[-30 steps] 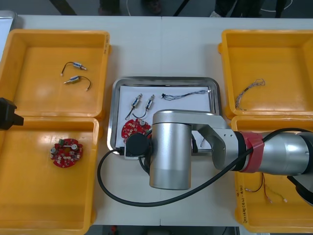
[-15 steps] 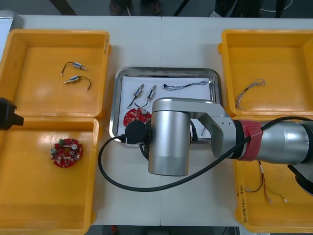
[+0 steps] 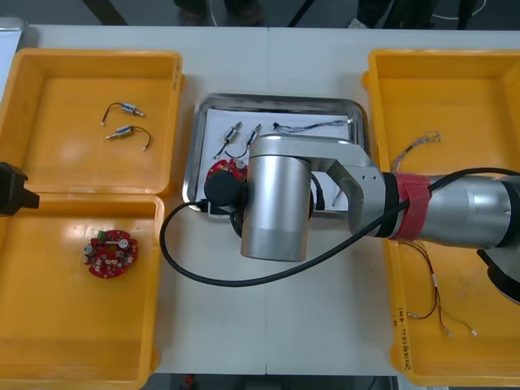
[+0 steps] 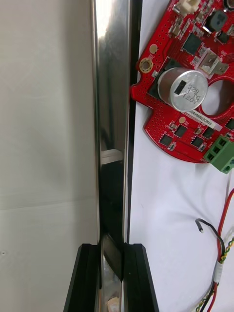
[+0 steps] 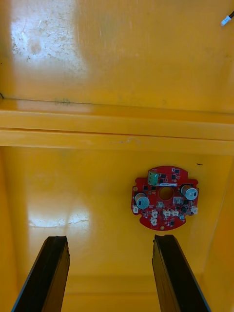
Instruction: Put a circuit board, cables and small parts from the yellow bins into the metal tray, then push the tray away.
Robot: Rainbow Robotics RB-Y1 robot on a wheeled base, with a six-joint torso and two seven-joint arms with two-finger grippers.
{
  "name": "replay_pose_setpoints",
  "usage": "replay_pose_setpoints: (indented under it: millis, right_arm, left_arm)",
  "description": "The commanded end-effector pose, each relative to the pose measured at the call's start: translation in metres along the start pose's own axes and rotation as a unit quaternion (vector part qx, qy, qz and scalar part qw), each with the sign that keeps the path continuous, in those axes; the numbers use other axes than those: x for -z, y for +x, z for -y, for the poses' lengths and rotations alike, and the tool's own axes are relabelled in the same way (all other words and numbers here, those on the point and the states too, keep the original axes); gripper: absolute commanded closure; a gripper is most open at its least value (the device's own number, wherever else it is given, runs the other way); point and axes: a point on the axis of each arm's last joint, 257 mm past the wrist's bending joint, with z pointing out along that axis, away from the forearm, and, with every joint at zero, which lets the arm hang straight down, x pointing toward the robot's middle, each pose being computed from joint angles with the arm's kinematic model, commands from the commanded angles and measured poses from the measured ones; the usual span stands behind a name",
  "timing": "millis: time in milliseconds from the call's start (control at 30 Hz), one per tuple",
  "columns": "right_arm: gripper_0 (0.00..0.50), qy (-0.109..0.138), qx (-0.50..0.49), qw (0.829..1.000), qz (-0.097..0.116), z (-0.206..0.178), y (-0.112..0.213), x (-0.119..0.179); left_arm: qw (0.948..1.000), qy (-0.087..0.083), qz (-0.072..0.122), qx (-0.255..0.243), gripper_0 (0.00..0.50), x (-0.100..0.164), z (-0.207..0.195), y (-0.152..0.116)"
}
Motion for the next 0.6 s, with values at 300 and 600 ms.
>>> replay_pose_setpoints:
  millis: [300, 600]
  right_arm:
    - [0.500, 0.048, 0.033, 0.998, -0.005, 0.055, -0.003, 0.006]
    - [0.500, 0.064, 0.034, 0.997, -0.012, 0.079, -0.013, 0.006]
  left_arm:
    - [0.9988, -0.023, 0.013, -0.041, 0.000, 0.016, -0.015, -0.004]
    - [0.9988, -0.023, 0.013, -0.041, 0.000, 0.016, -0.015, -0.004]
